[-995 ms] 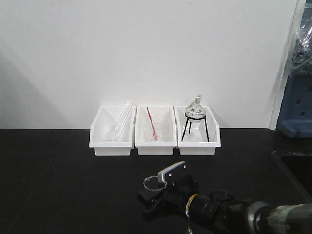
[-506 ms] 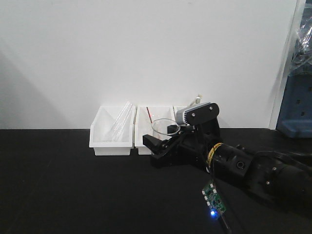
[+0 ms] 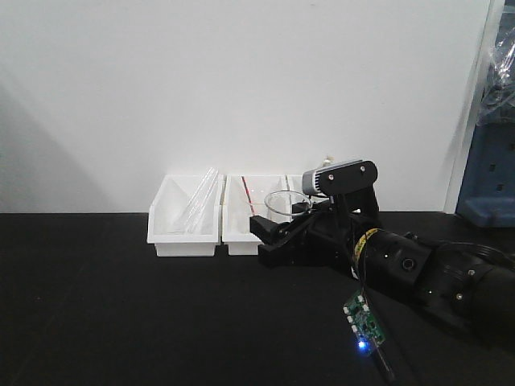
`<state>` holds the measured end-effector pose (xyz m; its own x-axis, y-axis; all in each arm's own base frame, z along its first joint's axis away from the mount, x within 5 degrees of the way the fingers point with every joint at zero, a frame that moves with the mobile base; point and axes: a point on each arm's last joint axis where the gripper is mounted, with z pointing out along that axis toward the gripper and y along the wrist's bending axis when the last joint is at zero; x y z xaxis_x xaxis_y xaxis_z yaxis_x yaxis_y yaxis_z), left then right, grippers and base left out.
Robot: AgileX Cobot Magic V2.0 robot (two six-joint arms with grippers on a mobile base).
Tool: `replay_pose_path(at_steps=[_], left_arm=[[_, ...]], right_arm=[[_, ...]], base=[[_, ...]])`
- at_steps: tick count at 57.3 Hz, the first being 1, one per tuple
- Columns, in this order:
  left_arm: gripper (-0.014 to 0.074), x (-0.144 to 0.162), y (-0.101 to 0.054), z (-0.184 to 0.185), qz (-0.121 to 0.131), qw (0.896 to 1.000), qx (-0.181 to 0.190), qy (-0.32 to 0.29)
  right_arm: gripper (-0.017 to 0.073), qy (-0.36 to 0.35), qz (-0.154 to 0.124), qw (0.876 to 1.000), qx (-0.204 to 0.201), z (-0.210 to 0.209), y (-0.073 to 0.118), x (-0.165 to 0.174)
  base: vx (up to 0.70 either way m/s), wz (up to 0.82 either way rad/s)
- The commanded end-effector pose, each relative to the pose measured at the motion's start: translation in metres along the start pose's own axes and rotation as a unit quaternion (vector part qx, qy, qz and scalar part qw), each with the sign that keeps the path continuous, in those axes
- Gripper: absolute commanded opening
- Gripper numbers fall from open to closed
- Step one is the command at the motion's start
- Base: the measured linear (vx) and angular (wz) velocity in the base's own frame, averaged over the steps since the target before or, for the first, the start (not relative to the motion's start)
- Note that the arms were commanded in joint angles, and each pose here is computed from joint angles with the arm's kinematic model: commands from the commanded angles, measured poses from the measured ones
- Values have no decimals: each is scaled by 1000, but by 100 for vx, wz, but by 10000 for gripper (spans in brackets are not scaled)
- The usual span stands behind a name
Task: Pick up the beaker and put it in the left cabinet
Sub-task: 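Close the right gripper on the beaker and lift it off the bench, then hold the beaker raised in the right gripper while the base turns away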
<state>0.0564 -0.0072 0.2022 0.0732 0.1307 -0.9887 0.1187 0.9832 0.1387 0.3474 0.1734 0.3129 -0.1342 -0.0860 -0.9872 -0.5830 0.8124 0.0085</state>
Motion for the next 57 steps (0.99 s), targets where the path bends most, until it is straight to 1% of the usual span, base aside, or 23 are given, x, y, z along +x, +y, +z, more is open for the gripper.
replay_pose_path(at_steps=[1, 57], left_arm=[[1, -3, 0, -1, -3, 999, -4, -43], [1, -3, 0, -1, -3, 999, -4, -43]], right_arm=[[-3, -58, -2, 998, -14, -12, 3, -29], [-3, -58, -2, 998, -14, -11, 3, -29]], base=[[0, 0], [0, 0]])
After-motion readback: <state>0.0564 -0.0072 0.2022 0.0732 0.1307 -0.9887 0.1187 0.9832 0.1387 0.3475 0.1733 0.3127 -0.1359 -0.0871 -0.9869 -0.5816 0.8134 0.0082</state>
